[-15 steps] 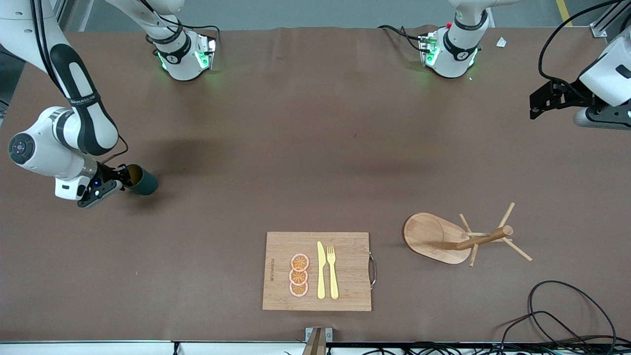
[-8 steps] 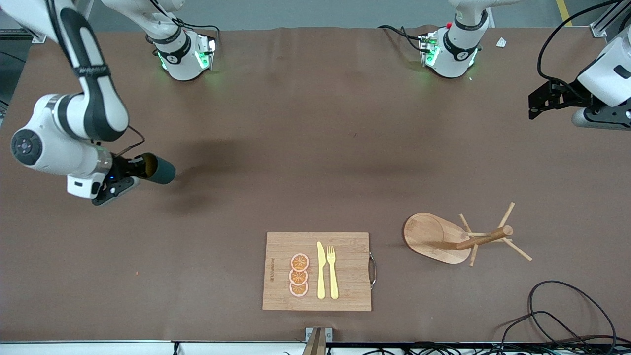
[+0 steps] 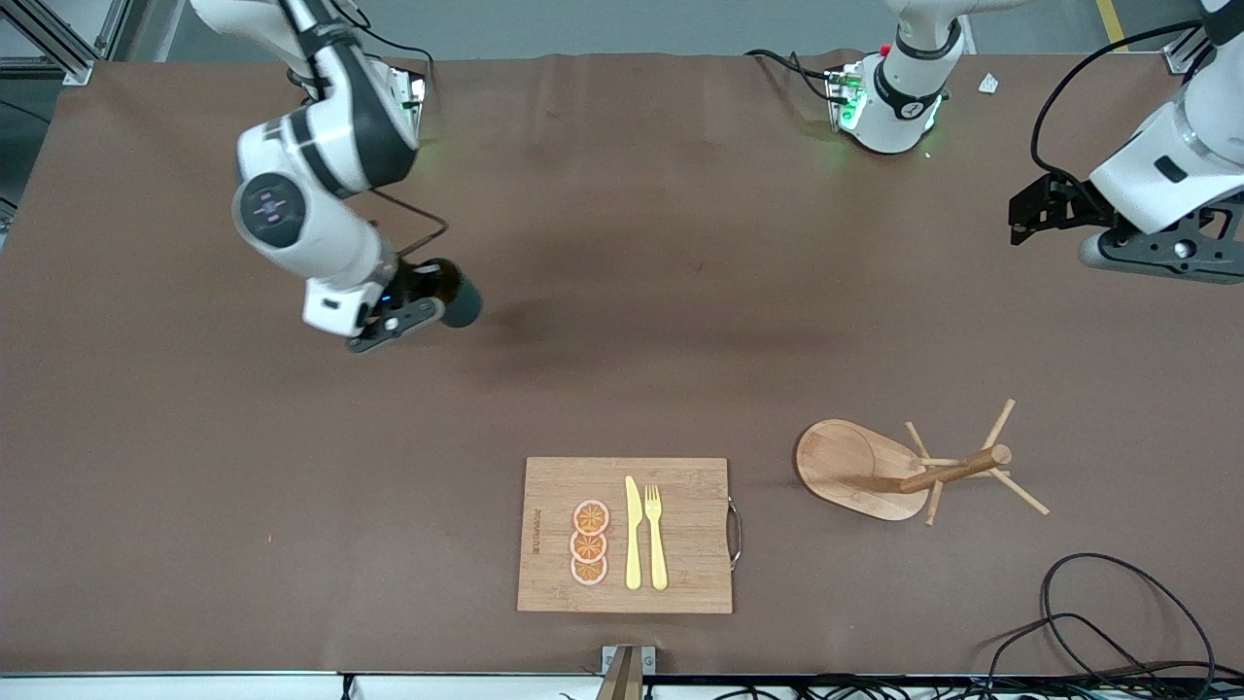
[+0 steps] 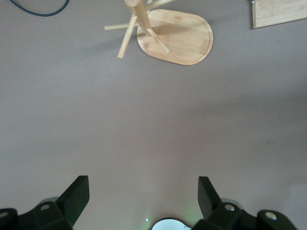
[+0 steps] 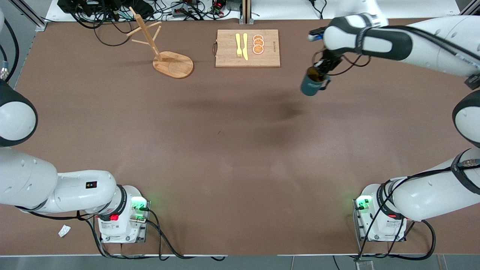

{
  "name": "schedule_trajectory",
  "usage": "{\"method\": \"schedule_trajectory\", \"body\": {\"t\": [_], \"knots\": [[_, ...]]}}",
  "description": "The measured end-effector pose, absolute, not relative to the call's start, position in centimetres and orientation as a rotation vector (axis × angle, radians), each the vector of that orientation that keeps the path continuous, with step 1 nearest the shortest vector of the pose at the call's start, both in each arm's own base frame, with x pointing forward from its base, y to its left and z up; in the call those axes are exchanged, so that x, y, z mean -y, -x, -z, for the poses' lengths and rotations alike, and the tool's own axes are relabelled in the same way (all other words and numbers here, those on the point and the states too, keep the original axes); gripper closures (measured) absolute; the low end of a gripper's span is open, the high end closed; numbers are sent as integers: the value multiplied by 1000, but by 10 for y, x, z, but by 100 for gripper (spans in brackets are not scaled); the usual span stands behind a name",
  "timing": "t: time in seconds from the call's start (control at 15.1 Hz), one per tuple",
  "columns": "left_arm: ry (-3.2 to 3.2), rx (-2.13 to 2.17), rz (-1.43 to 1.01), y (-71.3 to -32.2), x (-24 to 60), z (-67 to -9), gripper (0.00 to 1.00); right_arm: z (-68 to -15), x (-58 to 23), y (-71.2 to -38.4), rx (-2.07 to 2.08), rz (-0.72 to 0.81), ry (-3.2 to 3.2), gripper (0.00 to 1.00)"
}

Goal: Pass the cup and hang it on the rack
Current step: 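Lift the teal mug with the right gripper while the left gripper approaches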

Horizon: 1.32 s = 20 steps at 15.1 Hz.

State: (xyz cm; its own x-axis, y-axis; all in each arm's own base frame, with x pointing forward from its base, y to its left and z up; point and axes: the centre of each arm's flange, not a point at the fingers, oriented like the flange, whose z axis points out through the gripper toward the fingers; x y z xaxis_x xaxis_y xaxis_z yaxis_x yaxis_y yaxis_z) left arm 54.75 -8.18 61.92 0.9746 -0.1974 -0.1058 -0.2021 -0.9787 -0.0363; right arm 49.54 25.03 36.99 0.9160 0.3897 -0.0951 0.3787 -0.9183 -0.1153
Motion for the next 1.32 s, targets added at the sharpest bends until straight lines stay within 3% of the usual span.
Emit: {"method": "schedule_trajectory", "body": {"t": [0.26,0.53,1.32], "knots": [[3080,-326,-177,-557,86,-604,0,-355,-352,-459,353,-106,3027,96],[3103,-258,-99,-574,114,-587,0,-326,-420,-459,159,-123,3052,96],[3118,342,-78,-576,263,-515,0,-247,-492,-451,-110,-167,3093,96]]}}
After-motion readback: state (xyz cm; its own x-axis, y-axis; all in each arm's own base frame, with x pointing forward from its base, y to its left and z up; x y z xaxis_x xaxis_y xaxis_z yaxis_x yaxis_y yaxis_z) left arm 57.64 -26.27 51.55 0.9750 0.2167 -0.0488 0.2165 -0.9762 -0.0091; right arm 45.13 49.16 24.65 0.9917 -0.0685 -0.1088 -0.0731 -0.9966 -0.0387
